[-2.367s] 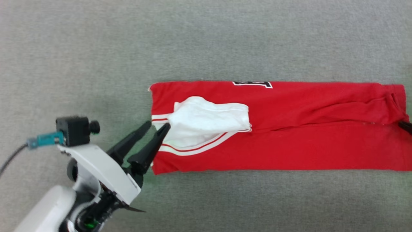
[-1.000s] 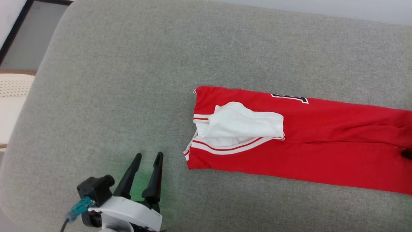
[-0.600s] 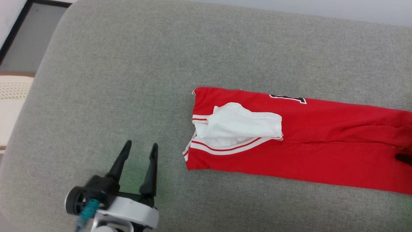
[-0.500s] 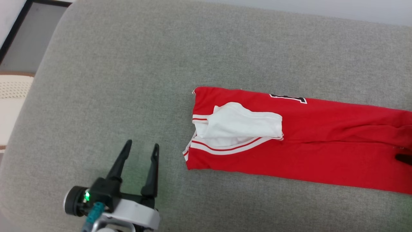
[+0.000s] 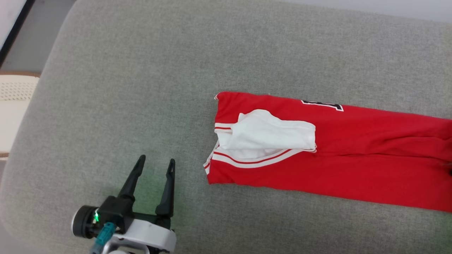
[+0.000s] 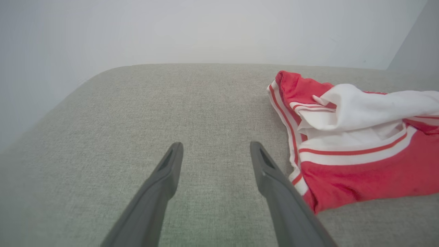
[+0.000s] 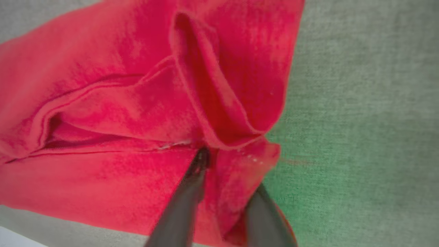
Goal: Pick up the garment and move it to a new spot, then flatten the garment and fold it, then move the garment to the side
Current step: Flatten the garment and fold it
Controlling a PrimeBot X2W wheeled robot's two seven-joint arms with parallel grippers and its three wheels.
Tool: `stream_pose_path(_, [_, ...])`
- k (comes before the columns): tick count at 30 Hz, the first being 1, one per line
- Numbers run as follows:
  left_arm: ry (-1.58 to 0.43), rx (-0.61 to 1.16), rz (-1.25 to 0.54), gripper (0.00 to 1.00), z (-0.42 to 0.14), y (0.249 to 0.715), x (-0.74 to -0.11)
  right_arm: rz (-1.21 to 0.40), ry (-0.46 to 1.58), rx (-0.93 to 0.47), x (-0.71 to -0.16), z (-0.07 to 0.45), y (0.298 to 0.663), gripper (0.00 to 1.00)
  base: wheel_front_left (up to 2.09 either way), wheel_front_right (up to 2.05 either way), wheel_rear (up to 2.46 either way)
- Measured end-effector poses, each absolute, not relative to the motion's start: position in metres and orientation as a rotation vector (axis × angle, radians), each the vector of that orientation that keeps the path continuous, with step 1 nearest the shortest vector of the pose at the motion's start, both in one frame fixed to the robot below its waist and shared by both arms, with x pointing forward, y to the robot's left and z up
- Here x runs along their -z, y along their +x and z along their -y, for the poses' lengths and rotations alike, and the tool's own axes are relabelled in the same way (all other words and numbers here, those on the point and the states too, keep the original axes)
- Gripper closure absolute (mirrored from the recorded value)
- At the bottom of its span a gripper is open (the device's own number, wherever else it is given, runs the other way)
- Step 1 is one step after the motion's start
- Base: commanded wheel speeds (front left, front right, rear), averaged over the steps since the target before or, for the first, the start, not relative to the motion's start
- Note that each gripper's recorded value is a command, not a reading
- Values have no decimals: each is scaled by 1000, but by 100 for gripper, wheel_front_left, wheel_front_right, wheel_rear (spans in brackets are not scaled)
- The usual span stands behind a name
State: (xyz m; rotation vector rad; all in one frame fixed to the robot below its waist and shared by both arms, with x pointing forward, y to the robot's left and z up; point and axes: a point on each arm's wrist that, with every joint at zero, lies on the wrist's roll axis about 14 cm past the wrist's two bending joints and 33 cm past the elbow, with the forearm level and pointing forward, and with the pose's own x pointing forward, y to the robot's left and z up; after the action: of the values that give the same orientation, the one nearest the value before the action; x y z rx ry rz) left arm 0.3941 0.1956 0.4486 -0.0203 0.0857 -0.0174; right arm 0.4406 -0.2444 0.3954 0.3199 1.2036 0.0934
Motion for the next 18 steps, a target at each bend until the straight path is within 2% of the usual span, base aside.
stream_pose_path(10, [-24, 22, -77, 0, -196, 397, -450, -1163, 348, -75, -405, 246, 444, 100, 0, 0, 0])
stream_pose_path(18, [-28, 37, -59, 0, -193, 403, -454, -1072, 355, 29, -424, 286, 447, 100, 0, 0, 0])
